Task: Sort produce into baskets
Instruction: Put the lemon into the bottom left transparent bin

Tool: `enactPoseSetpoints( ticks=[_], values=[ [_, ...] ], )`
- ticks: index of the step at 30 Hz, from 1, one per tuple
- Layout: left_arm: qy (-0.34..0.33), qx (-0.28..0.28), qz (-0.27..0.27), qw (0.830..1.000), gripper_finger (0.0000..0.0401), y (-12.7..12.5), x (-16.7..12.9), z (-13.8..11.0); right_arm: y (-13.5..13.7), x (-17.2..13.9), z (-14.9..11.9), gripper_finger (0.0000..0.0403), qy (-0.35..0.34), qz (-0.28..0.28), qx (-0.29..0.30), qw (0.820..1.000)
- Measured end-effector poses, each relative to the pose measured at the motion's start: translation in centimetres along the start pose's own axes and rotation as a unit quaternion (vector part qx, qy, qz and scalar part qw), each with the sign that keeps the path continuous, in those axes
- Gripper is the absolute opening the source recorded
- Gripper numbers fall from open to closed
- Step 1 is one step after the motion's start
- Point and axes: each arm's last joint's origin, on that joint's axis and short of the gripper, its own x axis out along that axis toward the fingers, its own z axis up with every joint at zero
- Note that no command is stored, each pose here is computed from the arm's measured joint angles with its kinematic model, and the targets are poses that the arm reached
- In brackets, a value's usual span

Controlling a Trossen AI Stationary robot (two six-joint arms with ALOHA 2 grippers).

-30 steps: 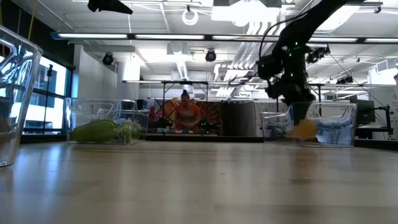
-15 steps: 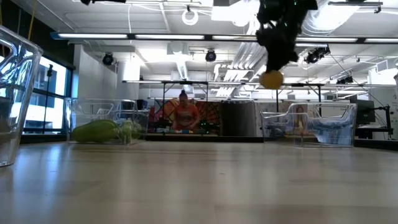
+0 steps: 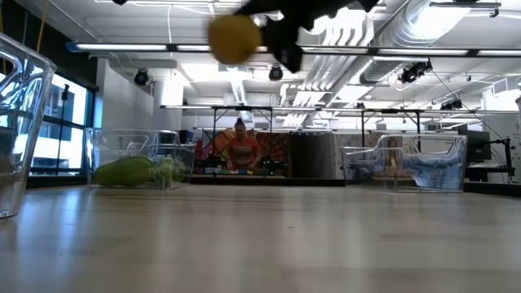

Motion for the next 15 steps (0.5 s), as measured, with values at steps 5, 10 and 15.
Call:
enactPoseSetpoints(
  ticks=[5,10,15],
  values=[
    [0.054,0.010,-0.048,0.997,0.0395,0.0,-0.7,-0.5,4.7,6.1,-2.1,0.0113,-0.060,0.068,0.053,0.994],
    [0.063,0.044,-0.063,0.995,0.0395,-0.1,-1.3,-0.7,8.1,10.9,-3.2,0.0114,-0.086,0.058,0.078,0.992],
    [0.059,0.047,-0.073,0.994,0.0395,-0.2,-1.6,-0.6,10.5,14.7,-2.7,0.0114,-0.096,0.075,0.074,0.990]
  ],
)
